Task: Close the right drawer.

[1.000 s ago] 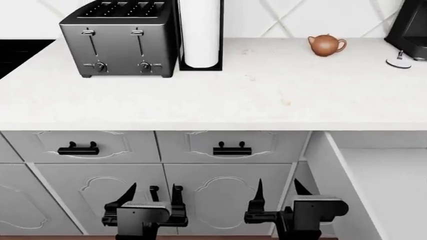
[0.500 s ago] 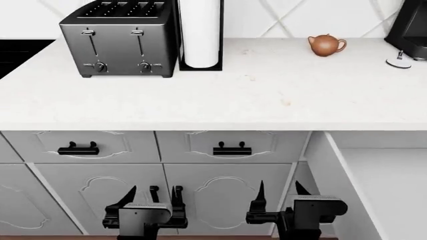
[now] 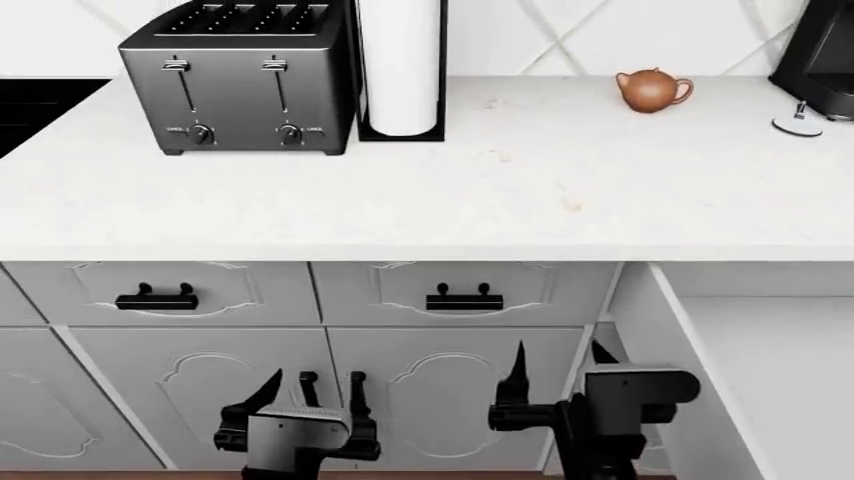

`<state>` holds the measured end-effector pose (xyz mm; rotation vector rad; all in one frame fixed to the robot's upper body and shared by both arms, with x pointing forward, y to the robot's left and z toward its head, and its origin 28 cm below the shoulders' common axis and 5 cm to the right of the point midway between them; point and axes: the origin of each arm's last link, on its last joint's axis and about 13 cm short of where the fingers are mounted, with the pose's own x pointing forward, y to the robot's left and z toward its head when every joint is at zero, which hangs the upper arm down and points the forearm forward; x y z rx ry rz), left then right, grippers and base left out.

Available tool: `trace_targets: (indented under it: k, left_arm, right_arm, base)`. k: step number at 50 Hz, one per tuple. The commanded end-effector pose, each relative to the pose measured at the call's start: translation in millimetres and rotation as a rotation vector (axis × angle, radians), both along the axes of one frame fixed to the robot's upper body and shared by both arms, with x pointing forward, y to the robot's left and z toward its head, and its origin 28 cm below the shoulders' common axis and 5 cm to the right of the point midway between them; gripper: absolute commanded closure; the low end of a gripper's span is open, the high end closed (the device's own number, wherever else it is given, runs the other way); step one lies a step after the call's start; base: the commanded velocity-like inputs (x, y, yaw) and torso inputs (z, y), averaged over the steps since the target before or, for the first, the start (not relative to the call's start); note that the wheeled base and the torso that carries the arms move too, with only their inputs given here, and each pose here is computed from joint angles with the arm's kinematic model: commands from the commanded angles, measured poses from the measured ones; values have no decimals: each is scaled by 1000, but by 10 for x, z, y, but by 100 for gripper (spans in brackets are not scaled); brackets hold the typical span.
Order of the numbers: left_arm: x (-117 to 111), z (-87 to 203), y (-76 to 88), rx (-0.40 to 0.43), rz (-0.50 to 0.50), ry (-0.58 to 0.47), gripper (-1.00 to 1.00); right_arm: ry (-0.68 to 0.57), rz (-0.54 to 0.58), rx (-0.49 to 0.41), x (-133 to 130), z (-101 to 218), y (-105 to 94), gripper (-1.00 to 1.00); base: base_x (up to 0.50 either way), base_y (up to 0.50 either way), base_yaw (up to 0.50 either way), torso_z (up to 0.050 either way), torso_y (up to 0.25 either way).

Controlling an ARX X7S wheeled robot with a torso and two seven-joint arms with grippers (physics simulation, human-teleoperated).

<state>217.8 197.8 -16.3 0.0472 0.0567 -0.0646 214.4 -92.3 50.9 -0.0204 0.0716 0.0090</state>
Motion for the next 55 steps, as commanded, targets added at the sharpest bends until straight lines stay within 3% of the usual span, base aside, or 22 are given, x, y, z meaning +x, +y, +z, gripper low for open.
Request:
trace_targets:
  k: [1,2,6,26,27,31,51,55]
  left_arm:
    - [-121,-423,854,-30,-39,-61,-100]
    - [-184,-475,877,-25,-26,-24,-100]
    - [-200,-377,865,-26,-31,-56,-100]
    - [-261,-137,825,-33,-56,-125,-100]
    - [-56,-146,961,1,-62,-142,-100]
    - [-133,95,926,4,-66,-158,-100]
    - [-141,308,914,-5,-83,-191,-100]
    - [-175,480,887,-1,-101,-232,-100]
  right_arm:
    - [-17,9,-14,-1,212,10,-100]
    - [-23,11,-19,-9,290,27,-100]
    - [-48,13,-31,-15,440,33,-100]
    - [-108,26,-51,44,718,-17,-100]
    - [-111,29,-56,43,758,-16,-100]
    - [-120,31,-77,36,874,-16,-100]
    - [-147,38,-87,18,1033,1,-100]
    - [-168,43,-110,-25,1179,24,-100]
  base:
    - [0,0,0,0,0]
    - [0,0,0,0,0]
    - [0,0,0,0,0]
    - [0,0,0,0,0]
    - [0,0,0,0,0]
    - [0,0,0,0,0]
    - [0,0,0,0,0]
    - [0,0,0,0,0]
